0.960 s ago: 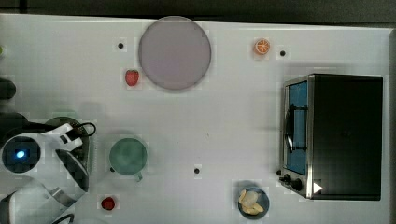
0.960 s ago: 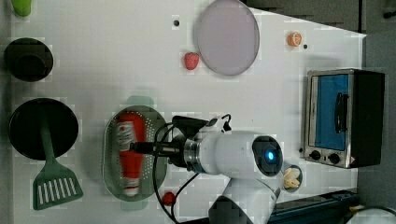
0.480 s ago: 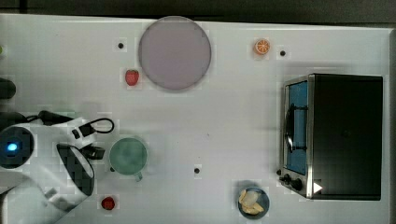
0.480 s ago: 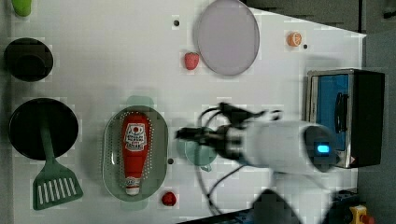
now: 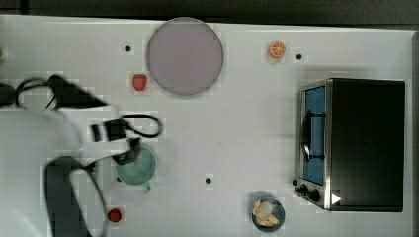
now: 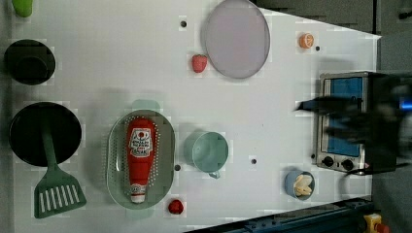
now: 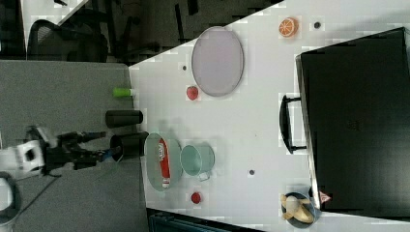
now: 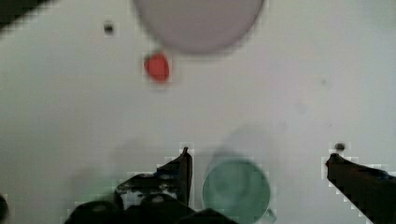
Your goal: Pick Ketchup from the table and place it in strainer.
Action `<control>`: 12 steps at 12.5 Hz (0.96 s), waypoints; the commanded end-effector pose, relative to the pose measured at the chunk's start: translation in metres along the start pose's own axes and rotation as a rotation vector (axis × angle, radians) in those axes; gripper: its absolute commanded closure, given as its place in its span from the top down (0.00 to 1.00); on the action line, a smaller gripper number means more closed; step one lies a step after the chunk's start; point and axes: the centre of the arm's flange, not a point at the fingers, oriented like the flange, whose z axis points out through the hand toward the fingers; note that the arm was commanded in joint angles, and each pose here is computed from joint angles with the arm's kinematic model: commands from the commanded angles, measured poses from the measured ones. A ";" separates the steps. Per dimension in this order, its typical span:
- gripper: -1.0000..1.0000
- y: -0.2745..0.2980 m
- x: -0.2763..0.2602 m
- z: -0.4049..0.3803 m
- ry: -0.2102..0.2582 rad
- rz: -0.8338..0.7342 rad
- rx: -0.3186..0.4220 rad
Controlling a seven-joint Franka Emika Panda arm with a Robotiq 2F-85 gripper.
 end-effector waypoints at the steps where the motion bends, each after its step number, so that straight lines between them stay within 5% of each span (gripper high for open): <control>1: 1.00 0.084 0.081 -0.010 -0.023 0.180 -0.035; 7: 1.00 0.195 0.146 -0.020 -0.058 0.393 -0.025; 12: 1.00 0.177 0.137 -0.016 -0.069 0.360 -0.030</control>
